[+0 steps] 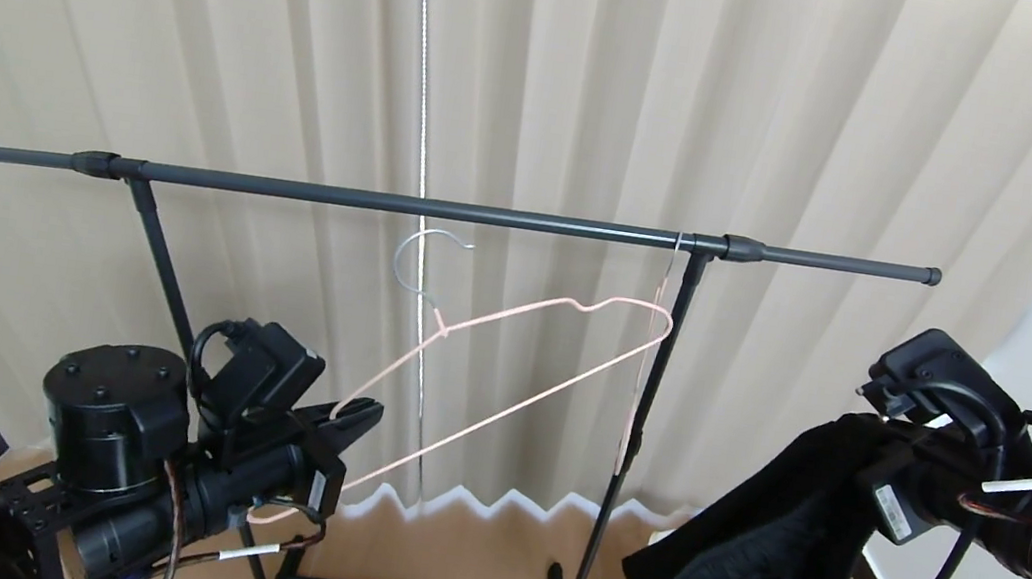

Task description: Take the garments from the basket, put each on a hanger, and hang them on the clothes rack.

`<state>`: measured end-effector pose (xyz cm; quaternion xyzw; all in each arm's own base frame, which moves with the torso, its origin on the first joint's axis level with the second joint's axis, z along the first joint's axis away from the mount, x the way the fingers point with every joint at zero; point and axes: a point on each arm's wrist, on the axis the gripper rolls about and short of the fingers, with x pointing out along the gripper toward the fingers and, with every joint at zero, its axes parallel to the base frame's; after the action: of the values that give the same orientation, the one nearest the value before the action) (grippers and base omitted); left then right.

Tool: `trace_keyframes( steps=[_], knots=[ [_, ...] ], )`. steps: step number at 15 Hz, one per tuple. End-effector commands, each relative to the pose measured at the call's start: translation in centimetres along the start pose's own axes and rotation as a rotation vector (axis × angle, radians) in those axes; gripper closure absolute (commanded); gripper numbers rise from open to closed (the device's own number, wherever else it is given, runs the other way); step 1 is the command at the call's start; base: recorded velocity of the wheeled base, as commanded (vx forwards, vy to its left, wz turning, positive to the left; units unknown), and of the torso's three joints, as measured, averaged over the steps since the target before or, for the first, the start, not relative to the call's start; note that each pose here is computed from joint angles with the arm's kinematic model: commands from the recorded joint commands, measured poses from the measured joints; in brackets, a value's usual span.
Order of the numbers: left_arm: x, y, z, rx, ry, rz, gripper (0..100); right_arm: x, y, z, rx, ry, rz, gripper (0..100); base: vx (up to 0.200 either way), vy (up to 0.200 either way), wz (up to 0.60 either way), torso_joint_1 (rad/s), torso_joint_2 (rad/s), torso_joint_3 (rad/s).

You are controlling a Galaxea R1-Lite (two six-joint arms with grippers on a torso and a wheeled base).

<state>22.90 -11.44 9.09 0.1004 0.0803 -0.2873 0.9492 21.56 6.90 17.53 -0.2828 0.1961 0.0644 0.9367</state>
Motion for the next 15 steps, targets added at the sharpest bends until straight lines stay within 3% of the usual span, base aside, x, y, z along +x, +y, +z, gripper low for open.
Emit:
trace_keyframes(
  steps=[1, 4, 7, 15],
  knots=[
    [-0.2, -0.5, -1.7, -0.004, 0.051, -0.019, 100, 0.3, -0.1, 0.2, 0.000, 0.009, -0.023, 100, 0.000, 0.000, 0.00, 0.000, 0.00, 0.000],
    [-0.5, -1.3, -2.0, 0.010, 0.022, -0.054, 100, 1.0, -0.1, 0.6, 0.005, 0.041, -0.101, 100, 0.000, 0.000, 0.00, 0.000, 0.00, 0.000],
    [-0.9, -2.1, -2.3, 0.034, 0.038, -0.086, 100, 2.6, 0.3, 0.7, 0.019, 0.045, -0.195, 100, 0.000, 0.000, 0.00, 0.000, 0.00, 0.000],
    [-0.6, -4.4, -2.8, 0.050, 0.061, -0.189, 100, 5.2, 2.6, 2.0, 0.112, -0.036, -0.264, 100, 0.000, 0.000, 0.00, 0.000, 0.00, 0.000]
  ],
)
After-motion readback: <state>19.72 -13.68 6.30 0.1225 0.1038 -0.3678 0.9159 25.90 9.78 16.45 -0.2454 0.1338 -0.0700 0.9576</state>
